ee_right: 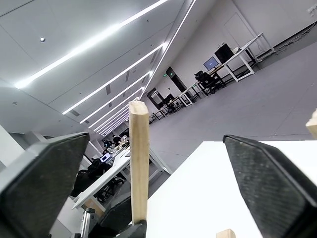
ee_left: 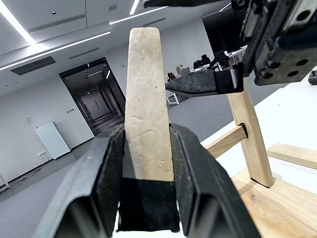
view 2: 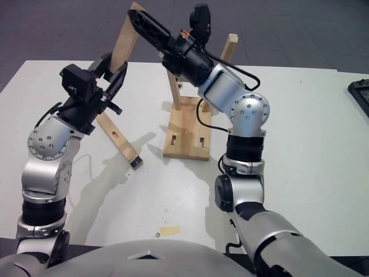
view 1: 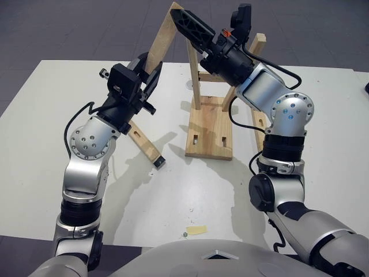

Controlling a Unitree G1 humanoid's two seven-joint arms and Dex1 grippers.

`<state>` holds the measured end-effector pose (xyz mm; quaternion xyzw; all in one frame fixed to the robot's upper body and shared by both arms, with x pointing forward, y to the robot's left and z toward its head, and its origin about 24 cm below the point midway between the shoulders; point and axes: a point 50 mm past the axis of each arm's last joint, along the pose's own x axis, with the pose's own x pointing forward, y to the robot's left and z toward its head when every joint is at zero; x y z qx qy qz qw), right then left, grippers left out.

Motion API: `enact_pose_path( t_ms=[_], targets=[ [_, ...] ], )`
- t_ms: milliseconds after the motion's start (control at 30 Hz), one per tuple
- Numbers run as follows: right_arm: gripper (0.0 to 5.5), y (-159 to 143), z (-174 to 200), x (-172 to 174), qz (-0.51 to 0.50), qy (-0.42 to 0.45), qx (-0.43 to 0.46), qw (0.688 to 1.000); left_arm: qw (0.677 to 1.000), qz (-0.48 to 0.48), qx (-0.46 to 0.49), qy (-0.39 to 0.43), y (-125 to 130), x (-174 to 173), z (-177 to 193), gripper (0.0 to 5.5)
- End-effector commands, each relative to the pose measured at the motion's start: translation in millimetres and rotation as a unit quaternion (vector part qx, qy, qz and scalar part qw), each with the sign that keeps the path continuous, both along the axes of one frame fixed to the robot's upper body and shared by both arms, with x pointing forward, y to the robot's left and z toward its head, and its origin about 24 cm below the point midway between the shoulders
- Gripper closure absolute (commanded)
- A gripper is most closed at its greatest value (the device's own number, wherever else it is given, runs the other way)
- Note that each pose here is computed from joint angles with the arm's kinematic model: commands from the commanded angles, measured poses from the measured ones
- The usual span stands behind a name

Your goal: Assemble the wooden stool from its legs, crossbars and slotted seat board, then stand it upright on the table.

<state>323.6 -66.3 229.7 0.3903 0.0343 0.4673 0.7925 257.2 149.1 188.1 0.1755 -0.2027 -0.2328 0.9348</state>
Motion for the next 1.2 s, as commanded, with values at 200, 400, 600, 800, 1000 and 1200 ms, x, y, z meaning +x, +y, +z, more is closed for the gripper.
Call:
enact_pose_path(
  t_ms=[200,400,600,800,1000,1200],
  targets=[
    [2.28,14.5,7.3,0.7,0.032,-0.003,0.01,0.999,1.0,0.003,0.006,0.002,-7.4,-0.3,-4.9,4.2],
    [3.46,12.3,7.4,4.9,0.028,0.004,0.013,1.0,1.0,0.003,0.007,0.007,-9.8,-1.0,-9.1,4.2],
    [4.39,10.9,9.3,6.2,0.033,0.005,0.011,0.999,1.0,0.01,0.005,0.009,-11.0,-2.5,-12.3,4.2],
    [4.93,10.4,4.5,1.8,0.04,0.014,0.004,0.999,1.0,0.014,0.002,0.009,-11.5,-3.6,-13.8,4.2],
    [4.93,7.8,1.9,-3.9,0.036,0.01,-0.002,0.999,1.0,0.01,0.002,0.01,-12.6,-1.3,-14.7,4.2],
    [5.08,4.1,4.1,-9.5,0.003,-0.027,-0.032,0.999,1.0,0.004,-0.008,0.016,-11.8,2.6,-13.9,3.48]
  ],
)
